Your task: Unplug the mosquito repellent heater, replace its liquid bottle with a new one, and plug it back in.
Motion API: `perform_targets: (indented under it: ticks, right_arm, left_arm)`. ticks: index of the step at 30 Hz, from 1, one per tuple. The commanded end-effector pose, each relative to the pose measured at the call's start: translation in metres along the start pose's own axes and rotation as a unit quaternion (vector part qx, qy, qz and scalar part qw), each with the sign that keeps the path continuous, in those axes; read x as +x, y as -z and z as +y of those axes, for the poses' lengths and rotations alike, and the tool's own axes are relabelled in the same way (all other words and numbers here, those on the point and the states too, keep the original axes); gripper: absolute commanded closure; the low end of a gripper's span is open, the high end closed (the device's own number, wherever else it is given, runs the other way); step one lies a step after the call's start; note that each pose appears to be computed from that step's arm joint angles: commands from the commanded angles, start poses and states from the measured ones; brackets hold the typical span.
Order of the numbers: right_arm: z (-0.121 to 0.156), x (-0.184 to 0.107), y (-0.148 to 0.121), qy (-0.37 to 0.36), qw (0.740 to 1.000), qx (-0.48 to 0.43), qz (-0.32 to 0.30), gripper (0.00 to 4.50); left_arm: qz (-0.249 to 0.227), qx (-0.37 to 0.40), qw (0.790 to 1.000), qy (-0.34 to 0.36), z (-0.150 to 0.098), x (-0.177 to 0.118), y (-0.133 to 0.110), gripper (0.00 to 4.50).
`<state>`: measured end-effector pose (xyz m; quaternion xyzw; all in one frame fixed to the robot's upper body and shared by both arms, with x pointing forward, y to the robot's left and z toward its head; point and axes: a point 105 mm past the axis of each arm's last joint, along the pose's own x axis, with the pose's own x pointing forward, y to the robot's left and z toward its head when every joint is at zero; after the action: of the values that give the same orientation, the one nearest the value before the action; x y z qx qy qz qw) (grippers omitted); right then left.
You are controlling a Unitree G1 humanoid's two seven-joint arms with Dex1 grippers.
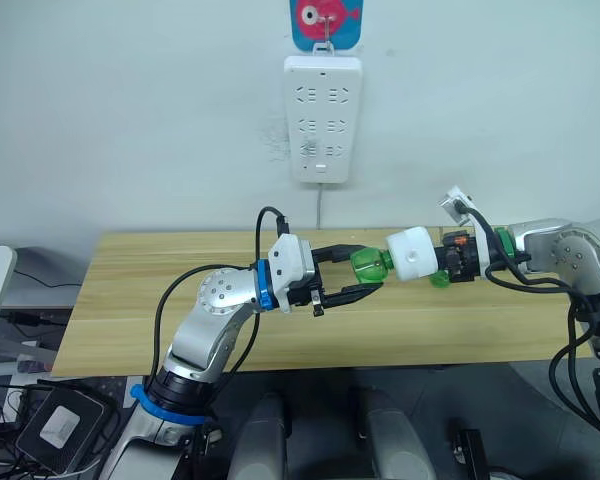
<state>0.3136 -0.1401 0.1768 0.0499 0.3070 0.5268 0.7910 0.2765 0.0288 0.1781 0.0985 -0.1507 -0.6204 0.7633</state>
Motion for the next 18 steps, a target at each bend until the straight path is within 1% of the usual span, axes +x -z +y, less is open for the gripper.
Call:
perform_targets:
  ticks: [1,4,7,9,13,16,18]
  right_arm:
    - [0.003,-0.013,-0.016,0.016,0.999,-0.023,-0.032,4.47]
    - [-0.008,-0.028,-0.018,0.044,0.998,-0.022,-0.042,4.47]
    - [-0.010,-0.044,-0.022,0.050,0.998,-0.021,-0.044,4.47]
    - [-0.004,-0.055,-0.025,0.033,0.998,-0.006,-0.046,4.47]
    - [0.024,-0.065,-0.030,-0.048,0.997,0.045,-0.036,4.47]
    - [0.043,-0.057,-0.034,-0.102,0.992,0.064,-0.030,4.47]
    - [0.049,-0.048,-0.036,-0.118,0.990,0.065,-0.030,4.47]
  left_arm:
    - [-0.021,0.019,1.000,-0.005,0.003,-0.002,-0.013,2.27]
    - [-0.018,0.020,1.000,-0.004,0.002,-0.004,-0.012,2.27]
    - [-0.013,0.022,1.000,-0.003,0.003,-0.009,-0.010,2.27]
    - [-0.009,0.023,1.000,-0.003,0.003,-0.012,-0.009,2.27]
    - [-0.004,0.026,1.000,0.001,0.002,-0.015,-0.009,2.27]
    - [-0.006,0.029,1.000,0.008,0.002,-0.013,-0.010,2.27]
    - [-0.008,0.032,0.999,0.013,0.001,-0.010,-0.011,2.27]
